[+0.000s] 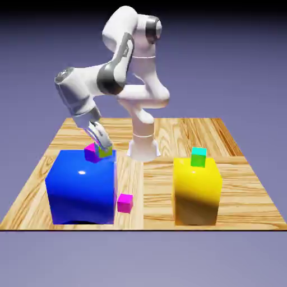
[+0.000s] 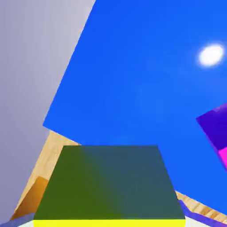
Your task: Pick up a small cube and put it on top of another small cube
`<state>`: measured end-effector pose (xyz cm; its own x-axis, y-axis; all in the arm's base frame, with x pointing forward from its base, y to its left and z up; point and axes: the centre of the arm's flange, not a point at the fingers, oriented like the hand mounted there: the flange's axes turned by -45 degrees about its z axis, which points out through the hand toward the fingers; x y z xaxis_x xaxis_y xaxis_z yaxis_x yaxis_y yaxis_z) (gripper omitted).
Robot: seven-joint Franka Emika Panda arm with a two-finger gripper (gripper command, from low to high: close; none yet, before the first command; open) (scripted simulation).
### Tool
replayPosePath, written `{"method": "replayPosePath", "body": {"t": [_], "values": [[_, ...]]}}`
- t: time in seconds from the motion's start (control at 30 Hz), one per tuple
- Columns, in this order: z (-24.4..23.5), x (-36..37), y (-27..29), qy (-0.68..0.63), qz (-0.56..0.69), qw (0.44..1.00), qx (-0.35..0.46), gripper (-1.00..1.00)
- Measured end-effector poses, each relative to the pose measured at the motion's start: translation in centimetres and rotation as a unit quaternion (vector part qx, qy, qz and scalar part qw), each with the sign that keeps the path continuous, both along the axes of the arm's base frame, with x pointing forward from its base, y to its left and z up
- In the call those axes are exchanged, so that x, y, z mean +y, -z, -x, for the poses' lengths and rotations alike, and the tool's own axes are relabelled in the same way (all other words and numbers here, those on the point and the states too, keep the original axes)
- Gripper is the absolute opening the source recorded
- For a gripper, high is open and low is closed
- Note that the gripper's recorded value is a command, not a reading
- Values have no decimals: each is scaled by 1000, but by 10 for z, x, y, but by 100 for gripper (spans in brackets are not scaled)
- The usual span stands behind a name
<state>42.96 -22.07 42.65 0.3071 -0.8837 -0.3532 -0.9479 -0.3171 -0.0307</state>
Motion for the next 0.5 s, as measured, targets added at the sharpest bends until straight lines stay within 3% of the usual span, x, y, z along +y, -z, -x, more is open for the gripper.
{"method": "replayPosePath", "body": {"t": [0.07, 0.13, 0.27, 0.3, 0.37, 0.5], "values": [[32, -24, -21, 49, 1, 999, 15, -100], [33, -25, -22, 51, 1, 999, 15, -100], [37, -8, 42, 51, 0, 999, 15, -100], [37, -8, 44, 51, 1, 999, 15, 100], [37, -8, 44, 50, 1, 999, 16, 100], [33, -25, -20, 50, 1, 999, 15, 100]]}}
